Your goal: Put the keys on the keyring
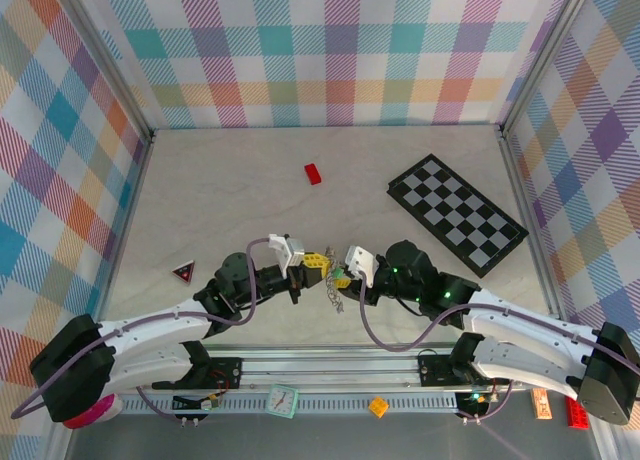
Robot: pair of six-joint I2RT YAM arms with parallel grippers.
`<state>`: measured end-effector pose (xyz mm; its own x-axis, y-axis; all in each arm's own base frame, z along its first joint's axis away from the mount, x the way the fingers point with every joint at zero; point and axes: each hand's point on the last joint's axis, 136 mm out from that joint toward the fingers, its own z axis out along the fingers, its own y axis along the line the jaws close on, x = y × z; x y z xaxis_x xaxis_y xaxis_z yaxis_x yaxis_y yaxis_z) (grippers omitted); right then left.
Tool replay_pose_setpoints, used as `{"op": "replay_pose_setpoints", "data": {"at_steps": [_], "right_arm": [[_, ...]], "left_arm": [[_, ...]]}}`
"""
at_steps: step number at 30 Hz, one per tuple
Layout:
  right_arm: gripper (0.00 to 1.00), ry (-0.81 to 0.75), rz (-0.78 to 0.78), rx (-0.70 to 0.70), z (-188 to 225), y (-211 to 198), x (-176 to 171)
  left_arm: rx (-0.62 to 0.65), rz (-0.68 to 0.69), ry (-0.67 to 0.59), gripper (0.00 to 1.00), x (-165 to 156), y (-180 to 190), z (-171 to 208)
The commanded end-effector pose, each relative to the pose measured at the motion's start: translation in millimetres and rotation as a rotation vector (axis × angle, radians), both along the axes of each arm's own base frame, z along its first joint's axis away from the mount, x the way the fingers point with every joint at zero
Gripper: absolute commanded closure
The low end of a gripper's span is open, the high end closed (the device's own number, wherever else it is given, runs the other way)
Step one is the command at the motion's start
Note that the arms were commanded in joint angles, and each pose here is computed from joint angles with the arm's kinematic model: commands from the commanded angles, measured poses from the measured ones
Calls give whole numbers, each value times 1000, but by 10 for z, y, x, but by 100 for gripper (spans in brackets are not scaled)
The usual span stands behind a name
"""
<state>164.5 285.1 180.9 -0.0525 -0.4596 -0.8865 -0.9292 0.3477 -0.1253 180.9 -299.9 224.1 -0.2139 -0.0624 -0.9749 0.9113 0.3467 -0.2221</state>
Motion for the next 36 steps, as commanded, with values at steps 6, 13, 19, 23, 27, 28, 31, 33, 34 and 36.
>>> {"op": "replay_pose_setpoints", "data": {"at_steps": [6, 13, 19, 23, 27, 28, 31, 33, 34, 36], "right_arm": [[54, 5, 25, 110, 168, 117, -13], [57, -16, 100, 168, 257, 206, -103], [73, -9, 121, 151, 226, 212, -134], [80, -20, 135, 165, 280, 207, -165], [83, -28, 123, 157, 275, 168, -161], [83, -28, 124, 159, 271, 160, -172], [77, -32, 135, 185, 291, 139, -213], [69, -17, 161, 197, 298, 149, -265], [68, -11, 177, 202, 304, 157, -295], [67, 0, 198, 209, 316, 180, -329]], "left_arm": [[-85, -77, -66, 100, -171, 5, 277], [-136, -111, -85, 100, -239, 33, 393], [-192, -90, -82, 100, -192, 76, 481], [-202, -79, -72, 100, -155, 73, 485], [-218, -66, -76, 100, -132, 99, 513], [-223, -66, -77, 100, -131, 104, 528], [-233, -72, -73, 100, -135, 116, 548], [-238, -87, -71, 100, -150, 117, 563], [-237, -94, -69, 100, -159, 117, 559], [-236, -109, -65, 100, -175, 109, 556]]}}
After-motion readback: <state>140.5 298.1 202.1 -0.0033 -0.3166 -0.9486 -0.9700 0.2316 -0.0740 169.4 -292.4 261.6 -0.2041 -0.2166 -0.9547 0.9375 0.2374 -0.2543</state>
